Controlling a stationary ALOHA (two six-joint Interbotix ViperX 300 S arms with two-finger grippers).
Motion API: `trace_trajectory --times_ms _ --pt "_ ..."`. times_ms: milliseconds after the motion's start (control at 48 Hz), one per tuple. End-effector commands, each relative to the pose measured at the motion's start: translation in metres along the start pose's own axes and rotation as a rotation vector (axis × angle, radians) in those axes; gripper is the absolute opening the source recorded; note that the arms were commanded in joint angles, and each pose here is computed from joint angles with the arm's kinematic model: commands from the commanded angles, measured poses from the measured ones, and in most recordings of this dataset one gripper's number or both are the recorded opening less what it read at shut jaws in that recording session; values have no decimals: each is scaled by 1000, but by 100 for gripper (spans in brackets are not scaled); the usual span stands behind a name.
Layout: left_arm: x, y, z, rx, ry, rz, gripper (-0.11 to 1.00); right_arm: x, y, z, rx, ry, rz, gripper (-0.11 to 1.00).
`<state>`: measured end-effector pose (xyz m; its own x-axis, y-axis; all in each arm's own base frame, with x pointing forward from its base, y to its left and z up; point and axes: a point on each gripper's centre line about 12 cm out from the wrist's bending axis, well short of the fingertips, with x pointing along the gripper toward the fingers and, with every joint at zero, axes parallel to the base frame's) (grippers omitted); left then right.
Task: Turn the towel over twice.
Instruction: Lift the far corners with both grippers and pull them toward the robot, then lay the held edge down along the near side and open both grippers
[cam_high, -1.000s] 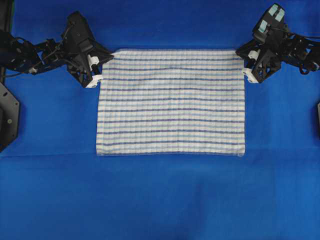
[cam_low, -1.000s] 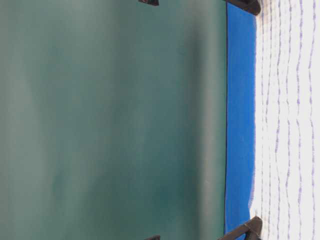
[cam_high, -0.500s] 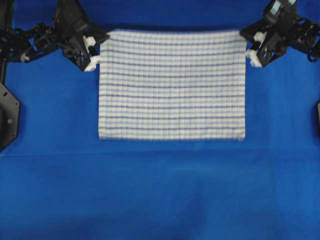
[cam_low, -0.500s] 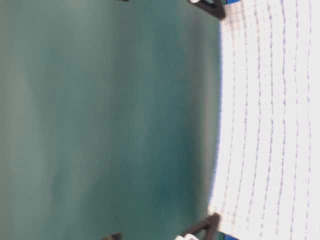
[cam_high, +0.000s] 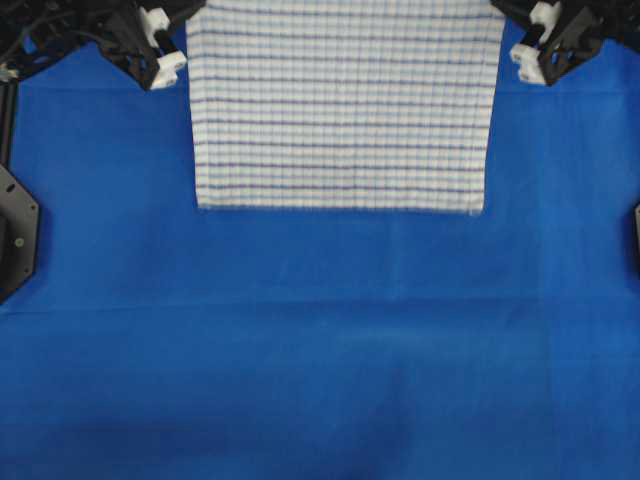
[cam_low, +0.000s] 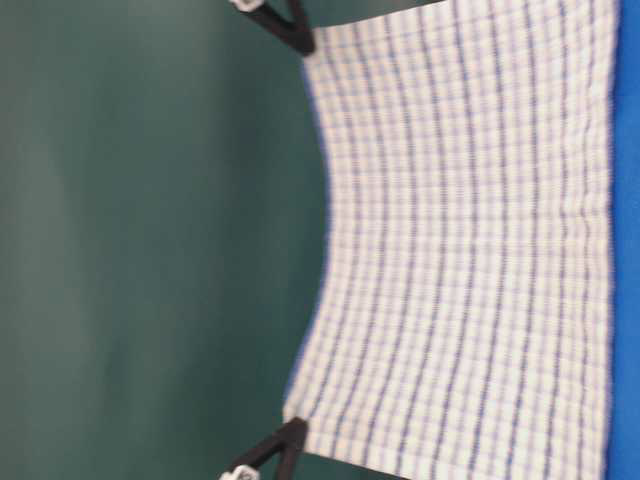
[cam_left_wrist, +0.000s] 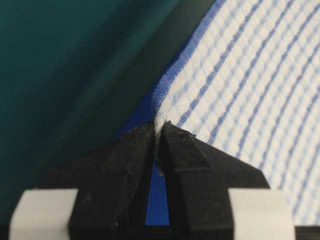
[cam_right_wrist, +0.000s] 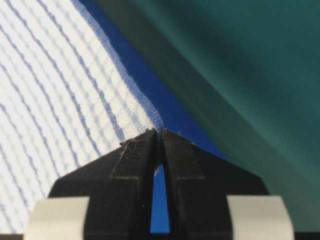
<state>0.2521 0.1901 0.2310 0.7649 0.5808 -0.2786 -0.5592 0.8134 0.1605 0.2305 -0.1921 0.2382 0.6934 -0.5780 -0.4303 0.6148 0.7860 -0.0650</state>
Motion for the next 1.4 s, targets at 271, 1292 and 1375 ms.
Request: trace_trajectory --times_ms 271,1292,1375 --pt "-44 1 61 5 -228 5 3 -48 -5 58 -23 -143 -17 6" --pt "-98 -129 -27 103 -8 -512 3 -81 138 -37 -54 203 492 6" --pt "-100 -143 -34 94 29 -562 3 -80 150 -53 -60 265 520 6"
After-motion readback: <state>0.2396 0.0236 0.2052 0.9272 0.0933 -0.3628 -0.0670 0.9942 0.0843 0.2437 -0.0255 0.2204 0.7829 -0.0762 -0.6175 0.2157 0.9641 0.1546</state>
